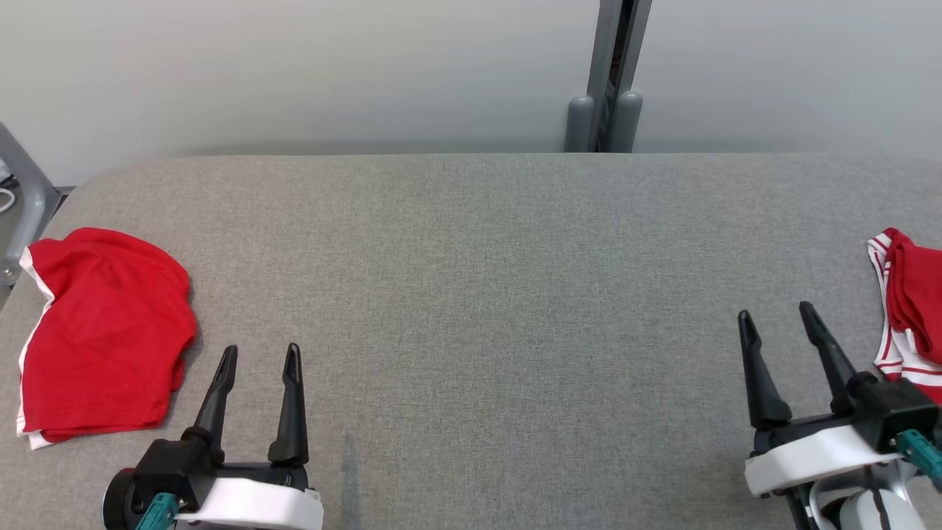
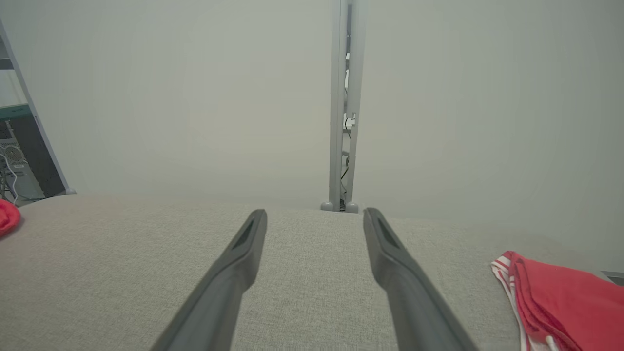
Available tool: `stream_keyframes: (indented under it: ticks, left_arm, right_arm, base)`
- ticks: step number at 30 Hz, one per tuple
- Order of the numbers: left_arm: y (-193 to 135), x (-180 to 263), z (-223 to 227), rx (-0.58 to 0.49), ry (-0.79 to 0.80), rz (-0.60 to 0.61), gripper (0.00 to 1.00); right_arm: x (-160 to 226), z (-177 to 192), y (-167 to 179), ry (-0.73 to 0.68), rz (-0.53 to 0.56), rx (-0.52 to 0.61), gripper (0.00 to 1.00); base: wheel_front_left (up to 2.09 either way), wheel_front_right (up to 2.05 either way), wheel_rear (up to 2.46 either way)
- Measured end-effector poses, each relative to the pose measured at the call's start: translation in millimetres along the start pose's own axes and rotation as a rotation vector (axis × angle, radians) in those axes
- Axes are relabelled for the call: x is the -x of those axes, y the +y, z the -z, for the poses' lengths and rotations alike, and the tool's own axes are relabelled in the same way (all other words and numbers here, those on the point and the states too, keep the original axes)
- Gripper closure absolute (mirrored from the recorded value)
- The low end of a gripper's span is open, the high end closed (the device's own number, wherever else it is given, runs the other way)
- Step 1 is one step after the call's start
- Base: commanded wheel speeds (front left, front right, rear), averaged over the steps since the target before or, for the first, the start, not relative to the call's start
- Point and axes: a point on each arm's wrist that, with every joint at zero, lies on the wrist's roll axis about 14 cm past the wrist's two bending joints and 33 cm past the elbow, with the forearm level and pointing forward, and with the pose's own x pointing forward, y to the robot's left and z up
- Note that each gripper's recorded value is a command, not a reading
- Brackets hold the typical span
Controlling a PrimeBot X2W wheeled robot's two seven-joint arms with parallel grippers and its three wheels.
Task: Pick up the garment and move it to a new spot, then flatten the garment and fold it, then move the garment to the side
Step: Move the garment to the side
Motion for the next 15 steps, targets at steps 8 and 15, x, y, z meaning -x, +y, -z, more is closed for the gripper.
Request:
stream_keyframes:
  ticks: [8,15]
  left_arm:
    - [-1.5,5.6,8.7,0.001,0.028,0.003,0.00]
    - [-0.9,5.0,9.9,0.007,0.032,-0.001,0.00]
  right_arm:
    - [9.5,7.2,5.9,0.017,0.015,-0.029,0.00]
    - [8.2,7.7,7.5,0.017,0.014,-0.035,0.00]
  base:
    - [0.00,0.00,0.00]
    - [0.00,0.00,0.00]
